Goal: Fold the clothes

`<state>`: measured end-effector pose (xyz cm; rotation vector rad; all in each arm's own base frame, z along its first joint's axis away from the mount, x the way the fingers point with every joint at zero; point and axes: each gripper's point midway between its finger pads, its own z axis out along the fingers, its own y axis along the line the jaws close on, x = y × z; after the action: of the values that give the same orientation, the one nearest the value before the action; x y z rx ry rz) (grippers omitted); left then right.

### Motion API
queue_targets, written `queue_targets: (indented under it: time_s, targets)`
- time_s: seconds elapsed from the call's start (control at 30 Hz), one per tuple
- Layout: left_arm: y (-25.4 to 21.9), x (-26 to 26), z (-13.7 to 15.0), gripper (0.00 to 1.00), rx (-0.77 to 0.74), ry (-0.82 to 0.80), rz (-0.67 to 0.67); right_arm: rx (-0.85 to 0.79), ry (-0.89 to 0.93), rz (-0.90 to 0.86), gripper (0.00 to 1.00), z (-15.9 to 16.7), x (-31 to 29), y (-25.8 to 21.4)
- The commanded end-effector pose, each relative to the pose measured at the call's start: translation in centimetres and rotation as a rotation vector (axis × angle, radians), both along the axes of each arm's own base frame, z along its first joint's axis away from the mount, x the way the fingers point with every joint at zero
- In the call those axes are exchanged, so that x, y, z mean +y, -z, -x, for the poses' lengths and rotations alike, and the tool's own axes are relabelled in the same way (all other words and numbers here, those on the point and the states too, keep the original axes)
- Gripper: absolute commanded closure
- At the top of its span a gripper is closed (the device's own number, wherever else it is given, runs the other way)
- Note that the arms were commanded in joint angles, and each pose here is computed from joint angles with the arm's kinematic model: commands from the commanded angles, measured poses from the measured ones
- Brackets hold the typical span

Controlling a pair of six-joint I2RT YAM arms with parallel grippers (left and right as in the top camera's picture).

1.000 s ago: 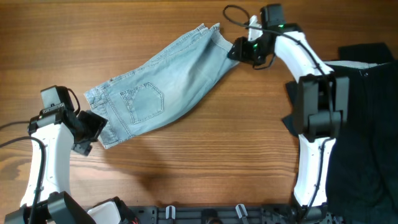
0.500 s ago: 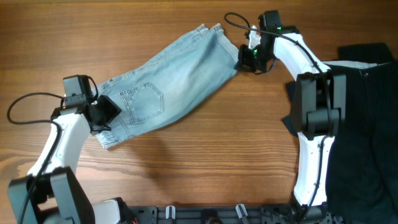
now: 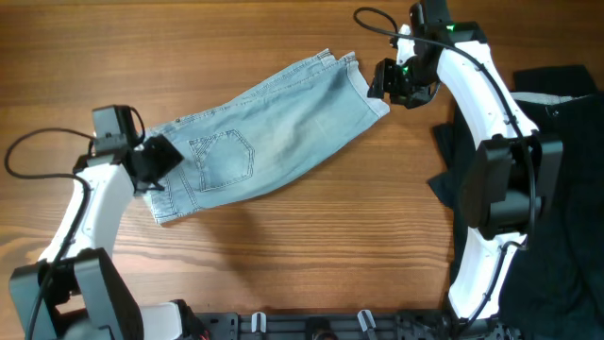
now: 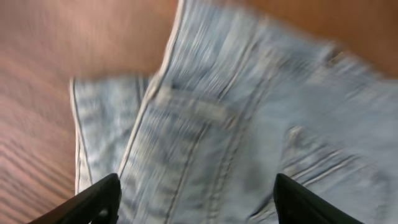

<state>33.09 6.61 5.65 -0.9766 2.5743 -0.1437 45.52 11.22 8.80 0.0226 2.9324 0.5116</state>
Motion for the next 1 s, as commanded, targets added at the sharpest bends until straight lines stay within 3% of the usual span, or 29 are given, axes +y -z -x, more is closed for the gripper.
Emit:
queue_targets:
  time_s: [0.0, 0.2, 0.37, 0.5, 0.57, 0.67, 0.7, 0.83, 0.97]
  targets:
    - [-2.2, 2.3, -1.1, 0.18, -0.063, -0.036, -0.048, -0.061, -0.159, -0.064, 0.40, 0.1, 1.3, -0.8]
    - [-0.1, 4.2, -2.0, 0.14, -0.073, -0.082, 0.022, -0.074, -0.156, -0.078, 0.33, -0.2, 1.5, -1.0]
    - [2.9, 2.8, -3.7, 0.11, -0.082, -0.007, 0.124, -0.071, -0.123, -0.085, 0.33, -0.5, 1.6, -1.1]
    - [2.6, 1.8, -6.1, 0.14, -0.186, 0.084, 0.164, -0.075, -0.112, -0.097, 0.33, -0.7, 1.8, -1.2]
    - [2.1, 2.1, -6.8, 0.25, -0.220, 0.089, 0.150, -0.075, -0.112, -0.097, 0.33, -0.7, 1.8, -1.2]
    - [1.9, 1.5, -6.7, 0.70, -0.224, 0.098, 0.186, -0.075, -0.112, -0.096, 0.33, -0.7, 1.8, -1.2]
    - [1.5, 1.2, -6.6, 0.75, -0.235, 0.108, 0.214, -0.077, -0.113, -0.096, 0.33, -0.7, 1.8, -1.2]
    - [-1.4, 0.4, -6.5, 0.78, -0.304, 0.123, 0.321, -0.099, -0.113, -0.097, 0.33, -1.2, 1.9, -1.3]
    - [-4.5, 1.9, -3.9, 0.81, -0.289, 0.026, 0.340, -0.118, -0.115, -0.098, 0.33, -1.6, 1.9, -1.4]
